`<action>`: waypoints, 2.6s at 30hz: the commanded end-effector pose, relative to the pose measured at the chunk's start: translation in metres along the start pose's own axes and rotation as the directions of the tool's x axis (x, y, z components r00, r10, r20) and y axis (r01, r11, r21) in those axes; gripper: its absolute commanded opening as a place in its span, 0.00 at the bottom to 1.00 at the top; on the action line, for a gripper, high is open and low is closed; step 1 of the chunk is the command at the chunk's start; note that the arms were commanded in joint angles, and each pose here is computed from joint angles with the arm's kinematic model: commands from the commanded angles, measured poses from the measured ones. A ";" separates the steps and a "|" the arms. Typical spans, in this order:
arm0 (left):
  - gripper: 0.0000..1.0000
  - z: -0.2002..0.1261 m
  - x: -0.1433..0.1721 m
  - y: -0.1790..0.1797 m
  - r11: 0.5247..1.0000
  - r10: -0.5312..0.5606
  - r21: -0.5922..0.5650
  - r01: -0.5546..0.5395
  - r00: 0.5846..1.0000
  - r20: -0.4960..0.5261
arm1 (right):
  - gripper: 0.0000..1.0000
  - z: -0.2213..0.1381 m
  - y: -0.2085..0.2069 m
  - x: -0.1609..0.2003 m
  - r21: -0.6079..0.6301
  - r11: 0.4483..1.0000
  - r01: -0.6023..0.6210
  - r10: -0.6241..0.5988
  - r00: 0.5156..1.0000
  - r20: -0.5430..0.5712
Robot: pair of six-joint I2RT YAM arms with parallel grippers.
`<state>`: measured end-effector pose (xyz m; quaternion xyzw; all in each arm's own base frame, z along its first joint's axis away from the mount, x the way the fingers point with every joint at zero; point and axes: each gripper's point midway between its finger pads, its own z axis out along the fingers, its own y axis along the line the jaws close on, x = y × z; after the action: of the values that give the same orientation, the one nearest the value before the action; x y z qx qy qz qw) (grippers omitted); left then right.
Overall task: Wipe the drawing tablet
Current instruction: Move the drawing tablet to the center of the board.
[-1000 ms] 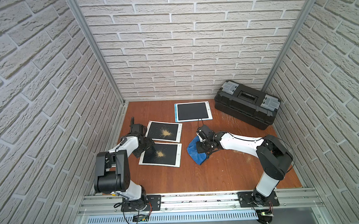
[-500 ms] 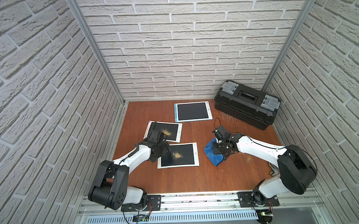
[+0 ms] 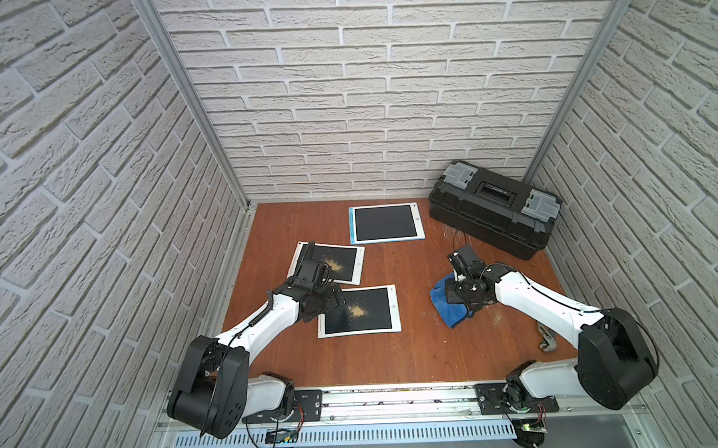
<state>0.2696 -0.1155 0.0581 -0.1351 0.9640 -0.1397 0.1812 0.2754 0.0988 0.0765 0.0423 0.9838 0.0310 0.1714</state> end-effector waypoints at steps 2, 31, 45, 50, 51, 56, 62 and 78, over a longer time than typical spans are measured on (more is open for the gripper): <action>0.95 -0.020 -0.039 0.003 0.996 0.063 -0.077 -0.054 0.991 0.114 | 0.03 -0.014 0.016 -0.029 -0.052 0.998 0.043 -0.039 0.996 0.077; 0.93 -0.044 -0.007 0.010 0.992 0.009 0.121 -0.023 0.993 0.116 | 0.03 -0.013 0.014 -0.018 -0.040 0.999 0.034 -0.031 0.997 0.071; 0.76 -0.005 0.021 0.017 0.993 0.003 0.118 -0.005 1.000 0.020 | 0.03 0.023 0.055 0.002 -0.127 0.987 0.098 -0.103 0.994 -0.030; 0.75 0.010 0.027 0.020 0.994 -0.016 0.112 0.019 1.000 -0.021 | 0.03 0.033 0.071 0.001 -0.063 0.988 0.141 -0.145 0.988 -0.049; 0.75 0.011 0.026 0.024 0.995 -0.017 0.098 0.018 1.000 -0.013 | 0.03 0.036 0.072 0.000 -0.034 0.988 0.153 -0.154 0.987 -0.051; 0.78 0.016 0.029 0.038 0.996 -0.042 0.080 0.043 0.999 -0.009 | 0.03 0.051 0.082 0.003 0.051 0.975 0.218 -0.214 0.974 -0.078; 0.78 0.026 0.028 0.028 0.979 -0.098 0.179 0.101 0.995 -0.025 | 0.03 0.061 0.093 0.008 0.029 0.975 0.222 -0.218 0.971 -0.100; 0.73 0.001 0.042 -0.015 0.863 -0.137 0.480 0.154 0.988 -0.070 | 0.03 0.074 0.118 0.016 -0.086 0.980 0.180 -0.191 0.970 -0.150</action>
<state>0.2422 -0.1290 0.0408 -0.1614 0.9033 -0.3461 0.1955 0.2946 0.1946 0.0271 -0.0594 0.9924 -0.0027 0.1076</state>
